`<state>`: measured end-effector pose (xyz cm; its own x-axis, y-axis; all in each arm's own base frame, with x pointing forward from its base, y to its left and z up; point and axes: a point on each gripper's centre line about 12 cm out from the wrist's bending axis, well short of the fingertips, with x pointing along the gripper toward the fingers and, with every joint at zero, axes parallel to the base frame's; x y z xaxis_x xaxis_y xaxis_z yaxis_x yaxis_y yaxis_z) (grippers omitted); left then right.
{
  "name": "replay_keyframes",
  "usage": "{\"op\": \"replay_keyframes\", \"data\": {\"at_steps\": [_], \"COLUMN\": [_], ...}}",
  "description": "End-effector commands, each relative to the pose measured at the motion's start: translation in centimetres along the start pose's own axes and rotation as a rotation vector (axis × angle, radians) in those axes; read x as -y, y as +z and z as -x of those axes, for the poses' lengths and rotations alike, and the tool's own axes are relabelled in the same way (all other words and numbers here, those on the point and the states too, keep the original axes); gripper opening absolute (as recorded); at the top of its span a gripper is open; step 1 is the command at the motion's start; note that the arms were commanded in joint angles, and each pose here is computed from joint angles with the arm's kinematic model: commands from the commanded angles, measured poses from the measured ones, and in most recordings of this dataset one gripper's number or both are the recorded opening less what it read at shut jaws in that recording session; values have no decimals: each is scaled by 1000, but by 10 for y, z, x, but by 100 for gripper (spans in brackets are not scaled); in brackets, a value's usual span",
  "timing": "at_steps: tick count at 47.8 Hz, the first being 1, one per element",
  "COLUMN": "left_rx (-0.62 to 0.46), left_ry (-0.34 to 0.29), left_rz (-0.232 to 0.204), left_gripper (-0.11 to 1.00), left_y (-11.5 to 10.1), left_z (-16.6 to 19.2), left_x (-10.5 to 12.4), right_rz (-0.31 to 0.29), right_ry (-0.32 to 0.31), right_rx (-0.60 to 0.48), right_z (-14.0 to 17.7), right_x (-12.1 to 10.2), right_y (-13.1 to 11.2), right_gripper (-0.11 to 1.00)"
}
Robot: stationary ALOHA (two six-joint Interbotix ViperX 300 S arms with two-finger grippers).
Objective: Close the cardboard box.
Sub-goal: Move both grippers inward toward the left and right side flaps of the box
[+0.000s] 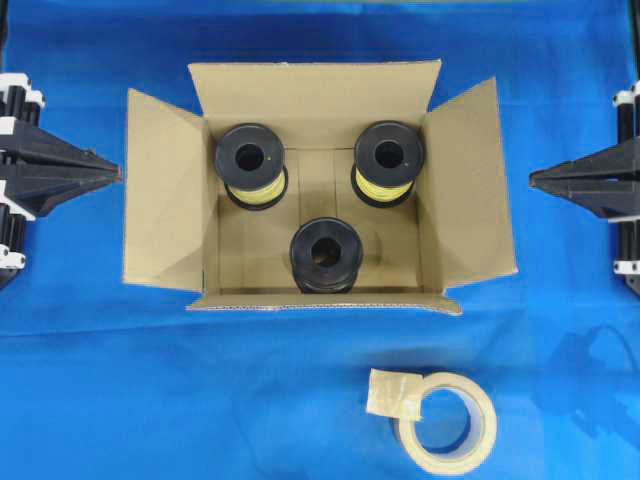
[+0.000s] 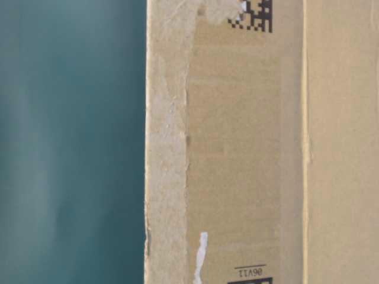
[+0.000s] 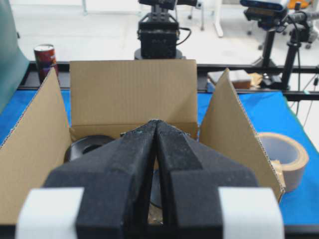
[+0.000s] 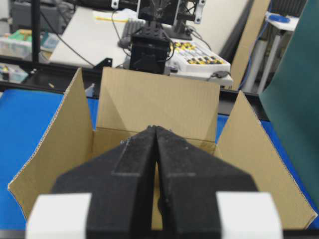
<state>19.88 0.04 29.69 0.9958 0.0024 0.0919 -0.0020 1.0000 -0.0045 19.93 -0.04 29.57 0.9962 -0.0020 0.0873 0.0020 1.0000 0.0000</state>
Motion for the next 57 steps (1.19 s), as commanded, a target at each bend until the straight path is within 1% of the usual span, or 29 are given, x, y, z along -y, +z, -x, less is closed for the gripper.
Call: {"op": "replay_keyframes", "data": {"at_steps": [1,8,13,18,21,26,33,36,43,49,57], "left_rx": [-31,-87,-167,-242,-291,-357,-438,-461,-541,-574,-589], "left_ry": [9,7,6,9,22,50,61,64,78,85,89], "left_rz": [23,41,48,57,58,64,68,77,118,130,130], "left_gripper": [0,0,0,0,0,0,0,0,0,0,0], "left_y": [-1,1,0,-4,-10,-27,-52,-60,-80,-91,-104], "left_z": [1,10,20,28,31,32,32,31,30,26,21], "left_x": [-1,-1,0,-1,-3,-7,-9,-9,-9,-9,-10], "right_rz": [-6,-22,-42,-63,-68,-71,-80,-96,-132,-148,-163], "right_ry": [0,-7,-12,-26,-38,-56,-78,-85,-98,-113,-135], "right_rx": [20,-38,-96,-176,-217,-288,-345,-363,-430,-488,-499], "right_z": [-1,5,11,16,18,21,25,26,23,18,11], "right_x": [0,1,2,4,6,9,12,13,13,15,17], "right_y": [8,9,9,3,-3,-18,-42,-53,-78,-99,-115], "right_gripper": [0,0,0,0,0,0,0,0,0,0,0]}}
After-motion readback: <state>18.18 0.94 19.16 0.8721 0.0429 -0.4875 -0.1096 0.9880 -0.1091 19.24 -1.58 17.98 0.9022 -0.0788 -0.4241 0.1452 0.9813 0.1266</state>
